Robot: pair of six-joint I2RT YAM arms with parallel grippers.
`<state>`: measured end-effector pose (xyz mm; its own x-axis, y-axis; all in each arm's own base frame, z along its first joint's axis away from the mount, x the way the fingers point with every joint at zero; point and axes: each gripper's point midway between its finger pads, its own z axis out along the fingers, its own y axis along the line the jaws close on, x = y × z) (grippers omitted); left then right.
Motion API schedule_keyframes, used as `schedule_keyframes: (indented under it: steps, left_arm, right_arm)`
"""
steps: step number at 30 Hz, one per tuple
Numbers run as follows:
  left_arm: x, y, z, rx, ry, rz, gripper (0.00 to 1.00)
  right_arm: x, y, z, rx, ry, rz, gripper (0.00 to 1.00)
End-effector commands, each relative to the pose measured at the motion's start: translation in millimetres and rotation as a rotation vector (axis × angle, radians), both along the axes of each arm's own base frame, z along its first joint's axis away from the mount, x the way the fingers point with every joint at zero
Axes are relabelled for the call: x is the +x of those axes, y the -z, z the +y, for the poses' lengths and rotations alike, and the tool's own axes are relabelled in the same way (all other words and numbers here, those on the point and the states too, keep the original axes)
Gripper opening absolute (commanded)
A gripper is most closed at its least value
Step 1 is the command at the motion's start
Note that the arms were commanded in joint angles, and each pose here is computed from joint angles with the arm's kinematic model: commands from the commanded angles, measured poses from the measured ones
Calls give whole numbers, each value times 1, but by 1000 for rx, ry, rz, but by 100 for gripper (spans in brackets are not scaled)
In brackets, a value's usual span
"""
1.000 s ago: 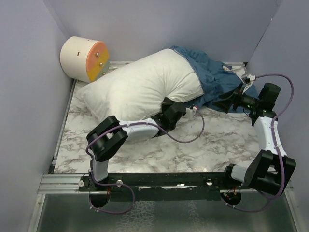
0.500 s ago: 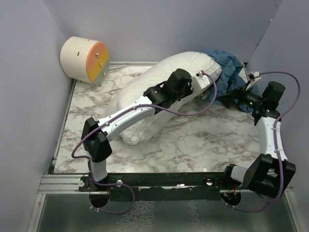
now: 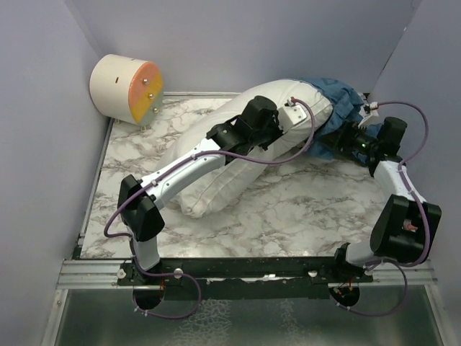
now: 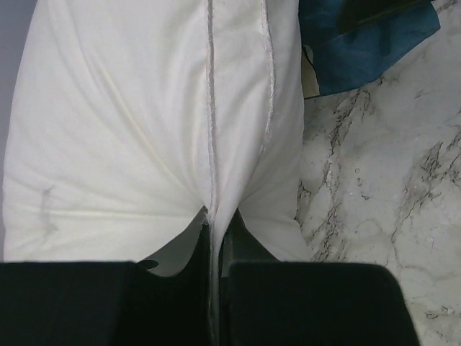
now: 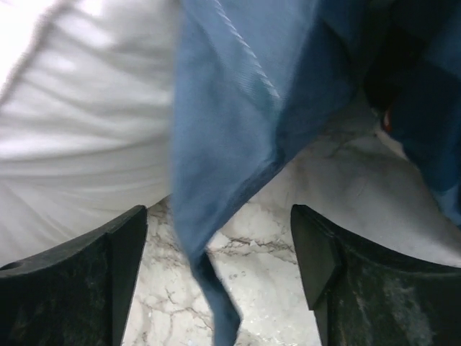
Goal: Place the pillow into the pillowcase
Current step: Stuff the pillow into the pillowcase.
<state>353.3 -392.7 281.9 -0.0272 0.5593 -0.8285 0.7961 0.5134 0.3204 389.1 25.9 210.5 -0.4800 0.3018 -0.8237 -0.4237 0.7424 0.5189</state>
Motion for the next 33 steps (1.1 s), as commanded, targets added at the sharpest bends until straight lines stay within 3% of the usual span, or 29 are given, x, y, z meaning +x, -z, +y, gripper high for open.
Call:
schedule_keyframes:
  steps: [1, 3, 6, 7, 10, 13, 15, 18, 23, 28, 33]
  left_arm:
    - [-15, -81, 3, -223, 53, -78, 0]
    - [-16, -85, 7, -246, 56, -72, 0]
    - [-16, -86, 8, -287, 66, -44, 0]
    - [-16, -87, 8, -306, 70, -30, 0]
    - [-15, -106, 8, -419, 88, 29, 0]
    - [-15, -149, 8, -561, 125, 70, 0]
    - [-18, -176, 3, -635, 158, 96, 0]
    - [-15, -195, -7, -716, 186, 170, 0]
    - [0, -177, -6, -819, 176, 362, 0]
    - [33, -118, 13, -856, 67, 490, 0]
    - [72, -40, 37, -879, -70, 610, 0]
  right_arm:
    - [19, 20, -1, 20, 56, 75, 76]
    - [20, 22, 0, 23, 39, 74, 62]
    - [10, 4, 20, 54, -100, 5, 15]
    - [4, -11, 28, 58, -165, -42, 8]
    - [-7, -103, 35, -49, -225, -318, 1]
    - [-21, -218, 40, -151, -211, -591, 1]
    - [-34, -274, 54, -138, -299, -647, 1]
    - [-49, -309, 97, -109, -440, -676, 1]
    - [-55, -257, 192, -131, -639, -533, 1]
    - [-21, -153, 210, -193, -650, -255, 1]
    - [-51, -87, 242, -242, -797, -141, 1]
